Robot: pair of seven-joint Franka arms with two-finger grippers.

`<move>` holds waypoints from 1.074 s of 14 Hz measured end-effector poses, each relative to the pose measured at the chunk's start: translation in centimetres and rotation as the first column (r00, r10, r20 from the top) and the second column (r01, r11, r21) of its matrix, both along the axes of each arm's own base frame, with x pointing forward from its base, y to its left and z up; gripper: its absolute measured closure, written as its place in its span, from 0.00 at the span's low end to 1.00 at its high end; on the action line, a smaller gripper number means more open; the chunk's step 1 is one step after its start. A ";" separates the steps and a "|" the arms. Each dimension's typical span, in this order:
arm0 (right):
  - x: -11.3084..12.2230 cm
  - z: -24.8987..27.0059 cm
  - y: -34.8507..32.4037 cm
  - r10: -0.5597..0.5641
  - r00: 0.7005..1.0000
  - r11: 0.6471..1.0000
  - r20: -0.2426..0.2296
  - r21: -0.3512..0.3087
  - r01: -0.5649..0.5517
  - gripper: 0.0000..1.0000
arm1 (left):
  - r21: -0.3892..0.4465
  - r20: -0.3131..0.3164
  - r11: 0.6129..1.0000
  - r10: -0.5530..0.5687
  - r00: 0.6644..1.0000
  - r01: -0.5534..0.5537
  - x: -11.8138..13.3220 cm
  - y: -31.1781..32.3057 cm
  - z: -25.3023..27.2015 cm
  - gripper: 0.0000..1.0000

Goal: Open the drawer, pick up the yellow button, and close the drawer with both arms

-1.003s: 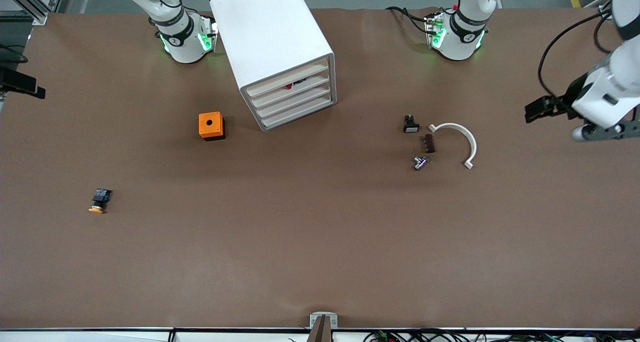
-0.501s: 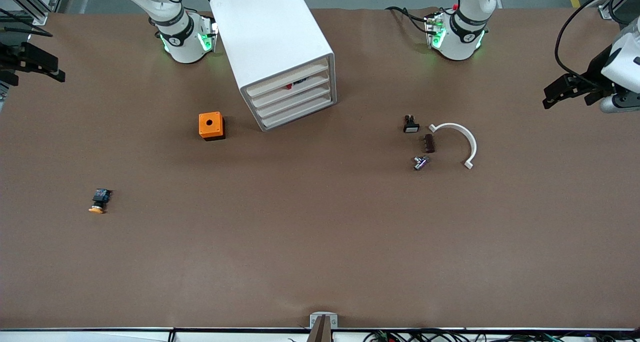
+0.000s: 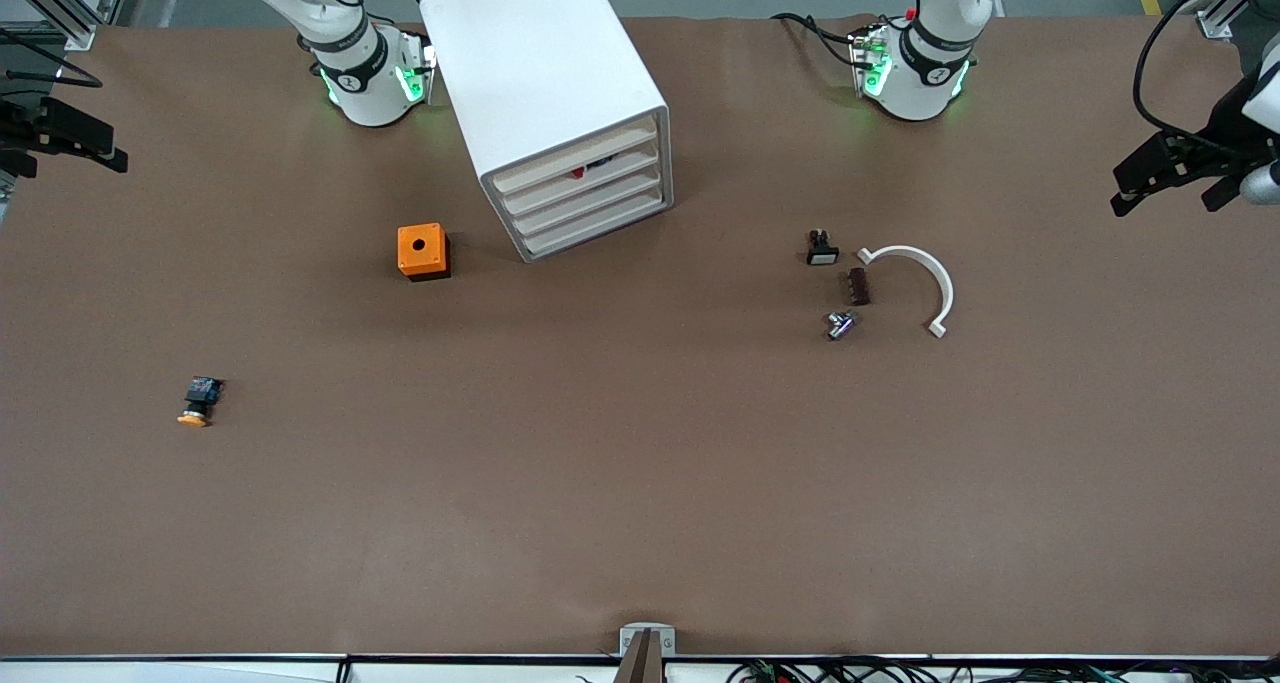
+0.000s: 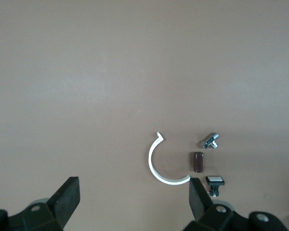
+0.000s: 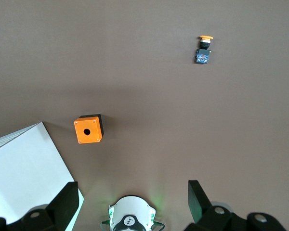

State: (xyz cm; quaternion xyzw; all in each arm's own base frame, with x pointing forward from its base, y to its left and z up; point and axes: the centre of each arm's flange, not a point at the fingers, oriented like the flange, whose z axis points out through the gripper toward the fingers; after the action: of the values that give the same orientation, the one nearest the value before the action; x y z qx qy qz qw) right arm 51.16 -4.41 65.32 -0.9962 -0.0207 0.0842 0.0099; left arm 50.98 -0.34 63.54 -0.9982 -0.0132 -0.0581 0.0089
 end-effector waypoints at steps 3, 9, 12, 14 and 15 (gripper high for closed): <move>-0.6 -0.3 0.0 0.001 1.000 1.000 0.005 0.001 -0.001 0.00 | 0.004 -0.001 1.000 -0.021 1.000 0.021 -0.4 -1.3 1.8 0.00; -0.9 -0.4 0.1 0.001 1.000 1.000 0.005 0.001 -0.001 0.00 | -0.017 -0.041 1.000 -0.016 0.999 0.016 -1.0 -1.2 2.2 0.00; -0.8 -0.3 0.2 0.003 1.000 1.000 0.018 0.000 -0.003 0.00 | -0.019 -0.045 1.000 -0.016 0.999 0.016 -0.9 -1.3 2.1 0.00; -0.7 -0.1 0.4 0.008 1.000 1.000 0.029 -0.001 -0.008 0.00 | -0.019 -0.047 1.000 -0.016 0.999 0.016 -0.9 -1.3 2.0 0.00; -0.7 0.0 0.6 0.012 0.999 1.000 0.035 -0.001 -0.012 0.00 | -0.019 -0.048 1.000 -0.016 0.999 0.015 -0.9 -1.3 1.9 0.00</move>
State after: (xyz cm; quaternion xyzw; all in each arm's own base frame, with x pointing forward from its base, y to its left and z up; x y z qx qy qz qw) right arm 50.43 -3.79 65.35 -0.9974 -0.0268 0.0670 0.0084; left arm 50.11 -1.60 65.49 -0.9994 -0.0056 -0.0341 -0.0006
